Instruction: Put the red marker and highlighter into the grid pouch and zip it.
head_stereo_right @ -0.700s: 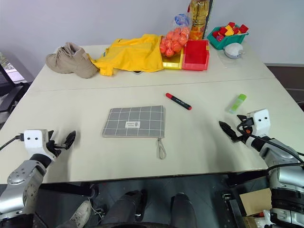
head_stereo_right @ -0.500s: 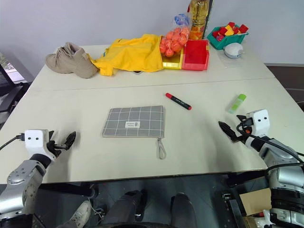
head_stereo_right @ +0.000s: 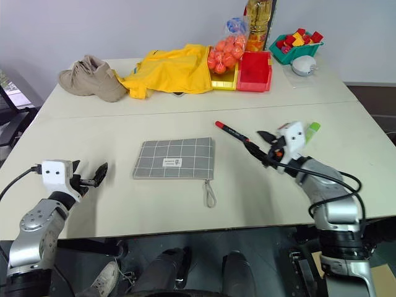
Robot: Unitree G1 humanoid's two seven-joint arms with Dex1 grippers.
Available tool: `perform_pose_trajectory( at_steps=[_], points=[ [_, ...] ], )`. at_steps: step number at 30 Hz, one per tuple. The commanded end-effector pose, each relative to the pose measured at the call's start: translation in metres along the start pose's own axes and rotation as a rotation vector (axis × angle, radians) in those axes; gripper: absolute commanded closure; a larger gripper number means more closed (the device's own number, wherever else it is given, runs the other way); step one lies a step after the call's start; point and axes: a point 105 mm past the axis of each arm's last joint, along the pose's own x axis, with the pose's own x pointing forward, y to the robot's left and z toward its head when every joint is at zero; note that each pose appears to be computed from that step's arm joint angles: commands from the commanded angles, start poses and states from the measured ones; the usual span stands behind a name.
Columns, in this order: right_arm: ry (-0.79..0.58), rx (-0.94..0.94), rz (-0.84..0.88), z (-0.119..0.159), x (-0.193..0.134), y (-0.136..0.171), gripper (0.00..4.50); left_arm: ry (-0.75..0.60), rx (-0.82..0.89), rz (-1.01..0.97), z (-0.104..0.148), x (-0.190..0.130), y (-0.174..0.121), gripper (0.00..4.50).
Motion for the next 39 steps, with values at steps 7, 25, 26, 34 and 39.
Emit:
perform_pose_trajectory(
  at_steps=[7, 25, 26, 34, 39],
  points=[
    [0.052, -0.066, 0.114, -0.001, 0.061, 0.053, 4.43, -0.049, 0.099, -0.086, 0.010, 0.006, -0.015, 0.00],
    [0.239, 0.053, 0.058, -0.043, 0.091, 0.068, 4.43, -0.121, 0.687, -0.543, 0.016, 0.033, -0.045, 0.00],
    [0.240, 0.053, 0.059, -0.043, 0.092, 0.069, 4.43, -0.144, 0.710, -0.585, 0.017, 0.035, -0.052, 0.00],
    [0.242, 0.053, 0.048, -0.045, 0.092, 0.072, 4.43, -0.303, 0.949, -0.791, 0.021, 0.047, -0.077, 0.00],
    [0.248, 0.051, 0.039, -0.047, 0.088, 0.072, 4.43, -0.398, 1.082, -0.868, 0.025, 0.049, -0.089, 0.00]
  ],
)
